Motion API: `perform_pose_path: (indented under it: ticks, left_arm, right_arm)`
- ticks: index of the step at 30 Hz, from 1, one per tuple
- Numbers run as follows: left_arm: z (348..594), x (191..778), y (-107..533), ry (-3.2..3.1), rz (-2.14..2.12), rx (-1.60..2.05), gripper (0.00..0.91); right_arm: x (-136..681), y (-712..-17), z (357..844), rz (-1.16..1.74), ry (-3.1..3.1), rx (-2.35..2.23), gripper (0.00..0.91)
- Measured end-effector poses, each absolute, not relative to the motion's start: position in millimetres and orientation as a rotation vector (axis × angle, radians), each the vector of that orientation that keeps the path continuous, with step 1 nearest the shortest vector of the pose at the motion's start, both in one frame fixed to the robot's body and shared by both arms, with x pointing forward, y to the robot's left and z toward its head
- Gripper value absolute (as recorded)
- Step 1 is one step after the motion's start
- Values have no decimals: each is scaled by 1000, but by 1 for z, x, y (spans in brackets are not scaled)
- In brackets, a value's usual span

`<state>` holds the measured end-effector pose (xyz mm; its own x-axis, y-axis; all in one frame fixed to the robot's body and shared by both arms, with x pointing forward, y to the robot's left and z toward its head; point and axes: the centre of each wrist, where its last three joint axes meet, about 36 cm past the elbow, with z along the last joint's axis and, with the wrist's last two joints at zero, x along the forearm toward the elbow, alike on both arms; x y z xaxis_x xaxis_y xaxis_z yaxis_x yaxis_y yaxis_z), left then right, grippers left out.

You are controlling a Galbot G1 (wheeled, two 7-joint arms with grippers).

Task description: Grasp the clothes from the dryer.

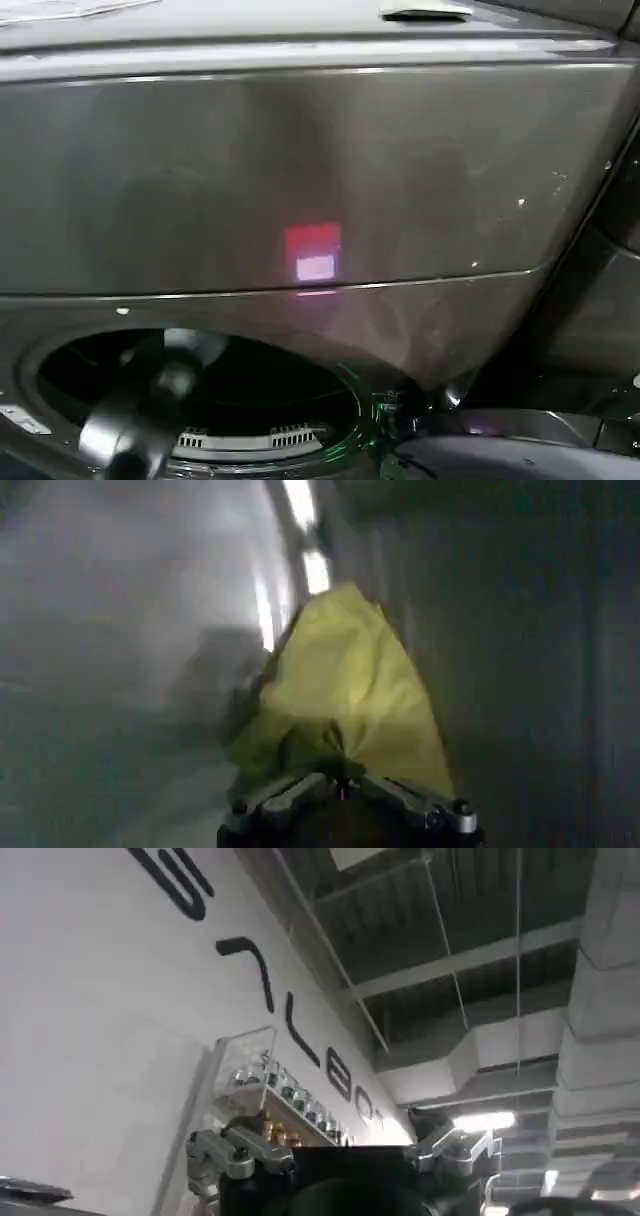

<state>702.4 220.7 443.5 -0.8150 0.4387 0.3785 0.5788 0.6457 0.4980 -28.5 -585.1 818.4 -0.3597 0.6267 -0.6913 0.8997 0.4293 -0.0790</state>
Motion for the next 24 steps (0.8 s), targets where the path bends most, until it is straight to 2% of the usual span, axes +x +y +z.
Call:
perform_pose_path:
  ticks: [14,24]
  left_arm:
    - [420,581,203,-3330,-345,-119,0]
    - [416,540,199,-3423,-188,100,0]
  right_arm:
    - [-31,-584,815,-630,2081,1273,907]
    - [-36,-586,817,-626,2065,1274,907]
